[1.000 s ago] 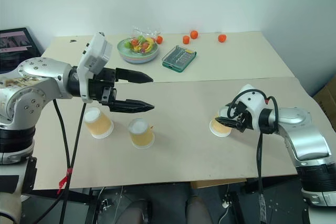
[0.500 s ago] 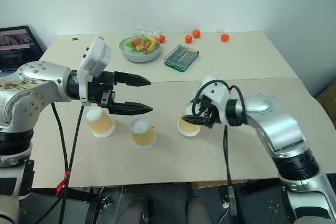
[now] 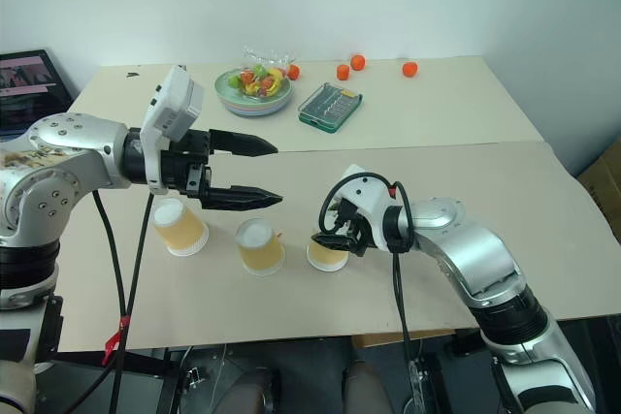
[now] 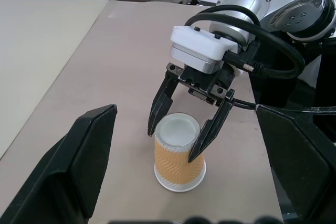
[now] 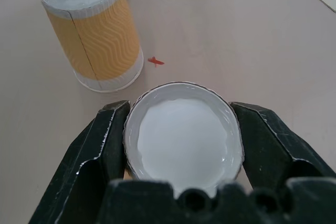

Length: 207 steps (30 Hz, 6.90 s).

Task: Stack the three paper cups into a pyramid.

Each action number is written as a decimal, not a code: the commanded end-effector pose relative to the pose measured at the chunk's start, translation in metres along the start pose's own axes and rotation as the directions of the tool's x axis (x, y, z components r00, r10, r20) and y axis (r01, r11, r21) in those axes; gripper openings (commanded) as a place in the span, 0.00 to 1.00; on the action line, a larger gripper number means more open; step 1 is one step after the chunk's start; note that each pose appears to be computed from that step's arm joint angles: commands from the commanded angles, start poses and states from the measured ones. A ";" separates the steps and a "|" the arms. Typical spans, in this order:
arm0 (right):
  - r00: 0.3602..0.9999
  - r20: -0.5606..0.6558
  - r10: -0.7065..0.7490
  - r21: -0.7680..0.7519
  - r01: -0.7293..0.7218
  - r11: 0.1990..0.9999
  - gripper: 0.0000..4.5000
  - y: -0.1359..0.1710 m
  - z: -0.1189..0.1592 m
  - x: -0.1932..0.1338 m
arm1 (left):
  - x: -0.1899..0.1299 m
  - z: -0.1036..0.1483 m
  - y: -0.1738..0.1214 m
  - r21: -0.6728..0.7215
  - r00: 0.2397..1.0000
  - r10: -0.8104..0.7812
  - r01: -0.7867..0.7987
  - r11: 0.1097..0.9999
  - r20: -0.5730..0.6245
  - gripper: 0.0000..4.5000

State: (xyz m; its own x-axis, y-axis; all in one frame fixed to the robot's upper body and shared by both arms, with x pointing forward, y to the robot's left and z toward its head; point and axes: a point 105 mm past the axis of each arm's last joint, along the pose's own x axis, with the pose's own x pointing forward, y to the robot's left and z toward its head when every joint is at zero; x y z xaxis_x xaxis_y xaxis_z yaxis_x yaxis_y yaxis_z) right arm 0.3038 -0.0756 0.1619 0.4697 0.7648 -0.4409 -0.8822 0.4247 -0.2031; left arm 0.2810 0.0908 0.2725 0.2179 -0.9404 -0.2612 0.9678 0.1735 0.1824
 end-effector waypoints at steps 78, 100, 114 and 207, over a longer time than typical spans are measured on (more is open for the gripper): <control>0.984 0.145 0.106 -0.141 -0.086 0.986 0.97 -0.050 0.052 -0.057 | -0.128 -0.044 0.007 -0.159 0.844 0.524 -0.537 0.829 -0.119 1.00; 0.988 0.124 0.089 -0.131 -0.073 0.989 0.97 -0.059 0.043 -0.054 | -0.127 -0.126 0.008 -0.189 0.635 0.768 -0.767 0.613 -0.087 1.00; 0.991 0.121 0.061 -0.133 -0.044 0.990 0.97 -0.059 0.045 -0.059 | -0.116 -0.137 0.023 -0.184 0.637 0.769 -0.764 0.618 -0.062 1.00; 0.978 0.206 0.016 -0.025 -0.011 1.000 1.00 -0.006 0.035 -0.102 | 0.029 -0.029 0.003 -0.003 0.997 0.076 -0.076 0.997 -0.017 0.56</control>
State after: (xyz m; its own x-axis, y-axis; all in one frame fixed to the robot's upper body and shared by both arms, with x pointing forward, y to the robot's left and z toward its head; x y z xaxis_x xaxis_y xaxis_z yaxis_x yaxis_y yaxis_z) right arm 0.2621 -0.1384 0.2281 0.4383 0.8565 -0.2725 -0.8982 0.4061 -0.1682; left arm 0.2962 0.0731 0.2346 0.2900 -0.9146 -0.2817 0.9526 0.2476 0.1769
